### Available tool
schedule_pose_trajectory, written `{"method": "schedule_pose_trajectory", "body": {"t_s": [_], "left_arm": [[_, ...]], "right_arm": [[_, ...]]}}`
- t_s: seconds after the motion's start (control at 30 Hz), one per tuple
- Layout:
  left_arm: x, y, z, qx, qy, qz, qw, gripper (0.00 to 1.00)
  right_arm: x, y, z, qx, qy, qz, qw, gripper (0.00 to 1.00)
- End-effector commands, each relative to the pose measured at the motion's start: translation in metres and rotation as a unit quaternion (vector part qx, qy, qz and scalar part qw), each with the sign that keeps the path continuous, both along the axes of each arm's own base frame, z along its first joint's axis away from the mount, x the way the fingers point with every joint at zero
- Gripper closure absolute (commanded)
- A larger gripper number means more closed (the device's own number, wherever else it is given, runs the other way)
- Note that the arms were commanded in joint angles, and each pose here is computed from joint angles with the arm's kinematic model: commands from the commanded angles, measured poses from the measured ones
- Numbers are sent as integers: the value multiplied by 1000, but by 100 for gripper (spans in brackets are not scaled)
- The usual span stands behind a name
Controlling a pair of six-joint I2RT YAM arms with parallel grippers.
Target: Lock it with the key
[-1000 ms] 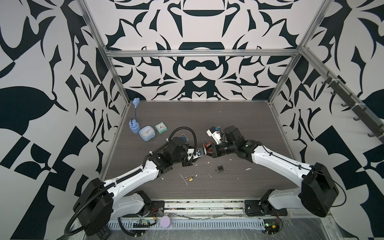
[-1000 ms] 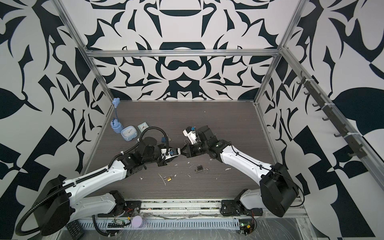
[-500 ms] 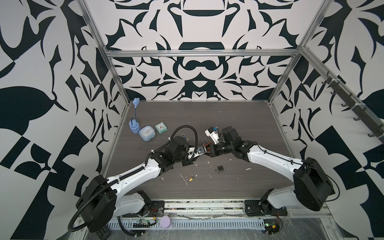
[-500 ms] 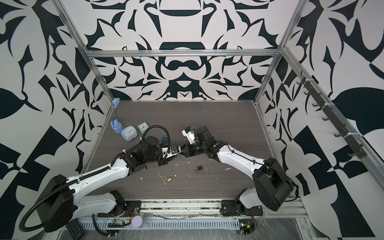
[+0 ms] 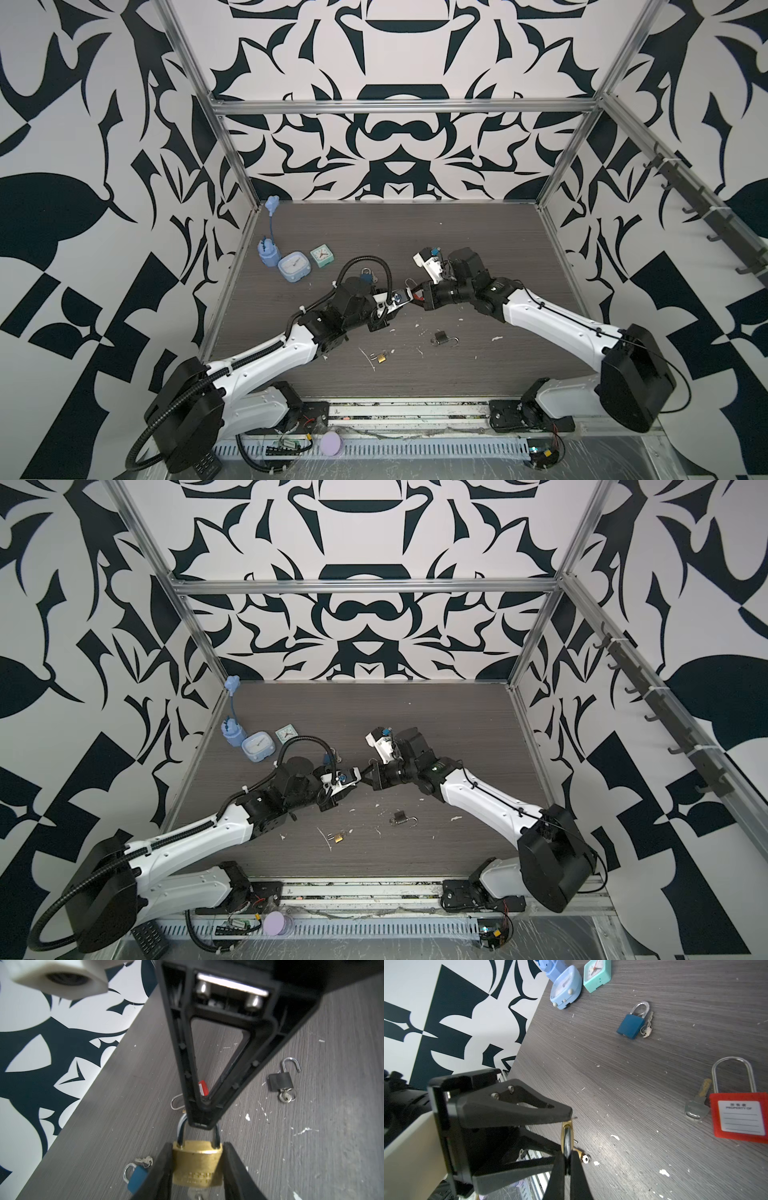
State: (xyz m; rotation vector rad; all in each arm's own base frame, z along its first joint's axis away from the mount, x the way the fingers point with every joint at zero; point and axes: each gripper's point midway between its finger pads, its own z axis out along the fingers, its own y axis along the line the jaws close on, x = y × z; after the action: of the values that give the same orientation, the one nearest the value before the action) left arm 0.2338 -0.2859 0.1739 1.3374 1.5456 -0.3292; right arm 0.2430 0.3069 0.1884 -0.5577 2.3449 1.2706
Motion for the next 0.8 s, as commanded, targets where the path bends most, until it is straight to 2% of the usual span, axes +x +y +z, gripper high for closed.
{"method": "schedule_pose_trajectory", "body": {"t_s": [0.0,0.07,0.3,0.4,0.5,0.63,0.7,0.77], "left_arm": [[9,3,40,-75,-32,42,996,100],[8,9,30,-68,-10,60,996,100],[13,21,25,-86,17,109,990,100],[24,22,37,-126,37,151,980,100],[35,20,49,-187,81,194,960,100],[51,21,61,-290,169,272,902,100],[58,26,60,-333,218,316,861,100],[64,35,57,-370,272,369,808,100]], "right_arm": [[-2,-11,19,-15,-21,7,1000,88],[-1,-13,34,-14,-40,9,999,79],[0,-23,73,0,-98,-3,995,60],[-2,-31,88,15,-139,-17,990,58],[-2,-40,92,22,-180,-37,983,58],[-4,-47,90,37,-209,-55,976,60],[-5,-47,83,41,-211,-56,975,61],[-6,-46,76,42,-204,-52,977,61]]}}
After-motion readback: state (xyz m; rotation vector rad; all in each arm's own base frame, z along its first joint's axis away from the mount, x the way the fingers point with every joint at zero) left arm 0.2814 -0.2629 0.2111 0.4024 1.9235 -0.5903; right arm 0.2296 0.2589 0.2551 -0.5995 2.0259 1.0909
